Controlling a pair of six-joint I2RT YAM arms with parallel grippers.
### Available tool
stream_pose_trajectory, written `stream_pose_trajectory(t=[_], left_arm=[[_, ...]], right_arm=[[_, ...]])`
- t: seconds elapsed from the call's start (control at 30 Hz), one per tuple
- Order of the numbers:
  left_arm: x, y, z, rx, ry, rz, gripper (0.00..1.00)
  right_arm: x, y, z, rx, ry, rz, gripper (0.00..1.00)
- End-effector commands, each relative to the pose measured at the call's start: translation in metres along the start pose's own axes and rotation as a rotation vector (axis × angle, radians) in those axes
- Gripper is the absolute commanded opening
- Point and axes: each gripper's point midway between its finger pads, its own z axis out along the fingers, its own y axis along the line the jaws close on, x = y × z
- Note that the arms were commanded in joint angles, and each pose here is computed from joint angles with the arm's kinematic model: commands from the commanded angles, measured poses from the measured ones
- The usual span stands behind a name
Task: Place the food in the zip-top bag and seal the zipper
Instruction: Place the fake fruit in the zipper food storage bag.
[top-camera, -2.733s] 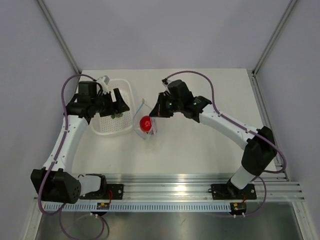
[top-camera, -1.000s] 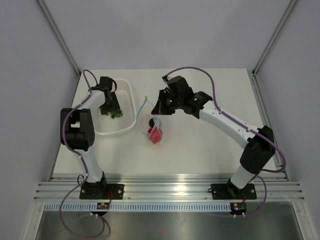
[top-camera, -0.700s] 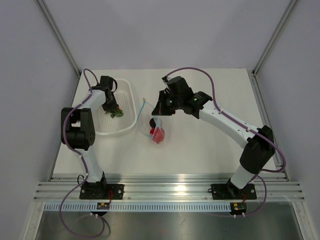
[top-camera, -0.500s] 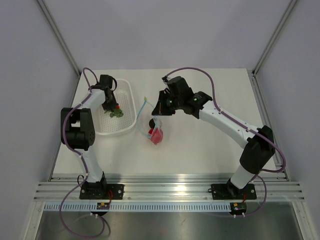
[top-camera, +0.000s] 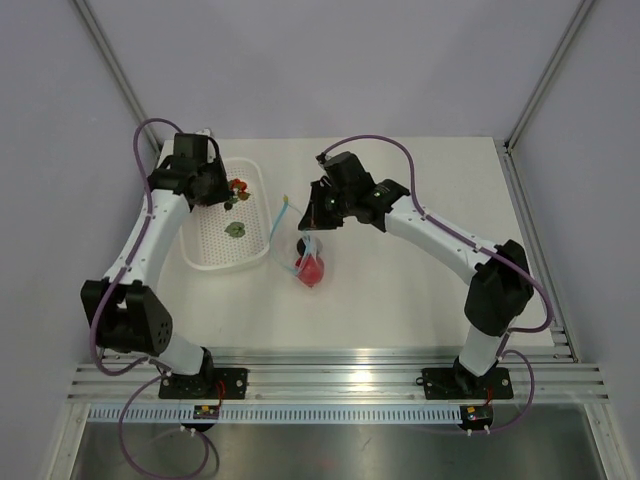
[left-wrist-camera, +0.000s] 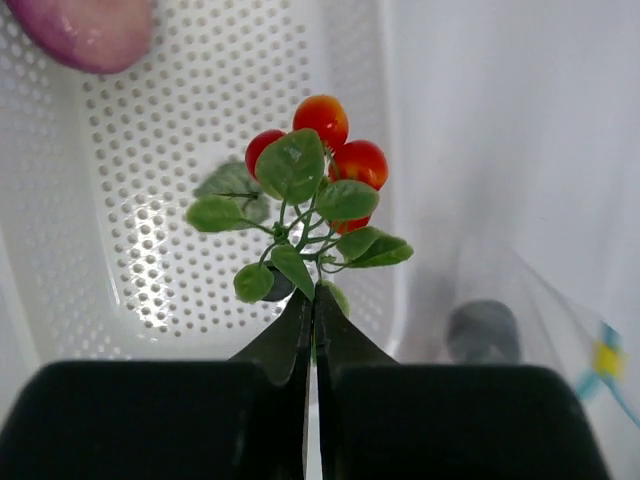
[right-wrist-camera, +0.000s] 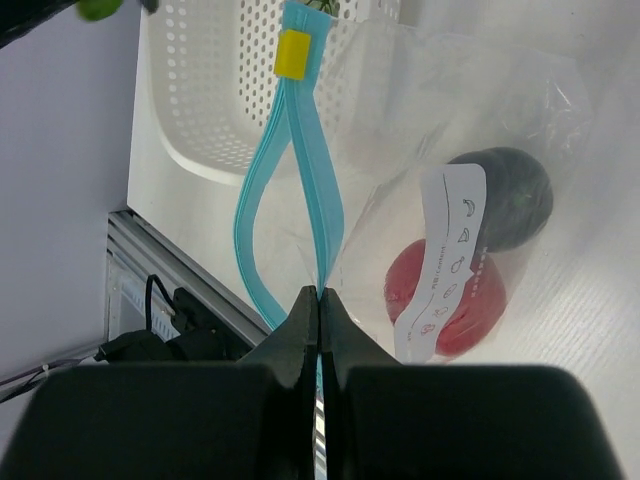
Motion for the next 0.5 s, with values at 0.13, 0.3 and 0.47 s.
stream_pose_trajectory(t=[0.13, 0.3, 0.47], left_arm=[[0.02, -0.073, -0.097, 0.272, -0.063, 0.119, 0.0], [0.031, -0.087, -0.135, 0.361, -0.077, 0.16, 0.0], [0.055, -0.11, -0.138, 0.529, 0.003, 0.165, 0.0]], right_arm=[[-0.023, 0.019, 0.009, -0.055, -0.047, -0.005, 0.0], [-0.02, 0.019, 0.012, -0.063, -0.044, 0.012, 0.0], [-0.018, 0.021, 0.01, -0.077, -0.043, 0.025, 0.0]])
